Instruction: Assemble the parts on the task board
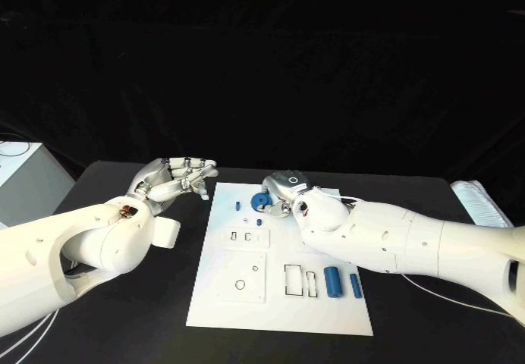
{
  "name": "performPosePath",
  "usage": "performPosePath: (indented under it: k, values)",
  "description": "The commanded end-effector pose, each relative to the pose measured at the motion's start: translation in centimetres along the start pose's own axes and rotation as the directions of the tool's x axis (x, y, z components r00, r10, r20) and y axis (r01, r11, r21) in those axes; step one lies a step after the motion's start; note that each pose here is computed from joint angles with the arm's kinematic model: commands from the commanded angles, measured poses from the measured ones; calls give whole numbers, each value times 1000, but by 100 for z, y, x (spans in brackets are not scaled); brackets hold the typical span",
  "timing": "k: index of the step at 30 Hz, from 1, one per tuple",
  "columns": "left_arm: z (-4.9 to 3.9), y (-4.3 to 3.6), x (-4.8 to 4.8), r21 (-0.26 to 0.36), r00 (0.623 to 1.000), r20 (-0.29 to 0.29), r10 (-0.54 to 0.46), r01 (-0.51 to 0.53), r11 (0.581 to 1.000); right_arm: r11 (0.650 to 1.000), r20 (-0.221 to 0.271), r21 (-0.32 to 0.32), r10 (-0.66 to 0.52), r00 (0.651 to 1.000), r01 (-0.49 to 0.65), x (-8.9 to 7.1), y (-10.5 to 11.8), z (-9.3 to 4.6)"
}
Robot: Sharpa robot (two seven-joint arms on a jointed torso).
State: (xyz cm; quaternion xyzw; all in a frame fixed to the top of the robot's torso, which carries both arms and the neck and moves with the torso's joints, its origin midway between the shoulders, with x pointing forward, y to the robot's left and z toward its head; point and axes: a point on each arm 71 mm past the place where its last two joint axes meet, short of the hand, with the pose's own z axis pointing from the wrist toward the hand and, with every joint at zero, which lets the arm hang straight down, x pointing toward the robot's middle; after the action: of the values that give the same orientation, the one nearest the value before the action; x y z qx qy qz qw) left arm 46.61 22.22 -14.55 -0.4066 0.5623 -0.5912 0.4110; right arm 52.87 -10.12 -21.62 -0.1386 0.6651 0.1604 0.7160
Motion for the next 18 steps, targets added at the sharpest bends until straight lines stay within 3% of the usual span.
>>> performPosePath:
  k: [1,18]
  values:
    - [1,-13,18,4,1000,-18,-1,1,1000,998,-64,10,66,996,-65,42,2,-5]
    - [-5,-10,-6,0,1000,-11,2,-2,1000,992,-117,46,119,986,-114,81,-82,-30]
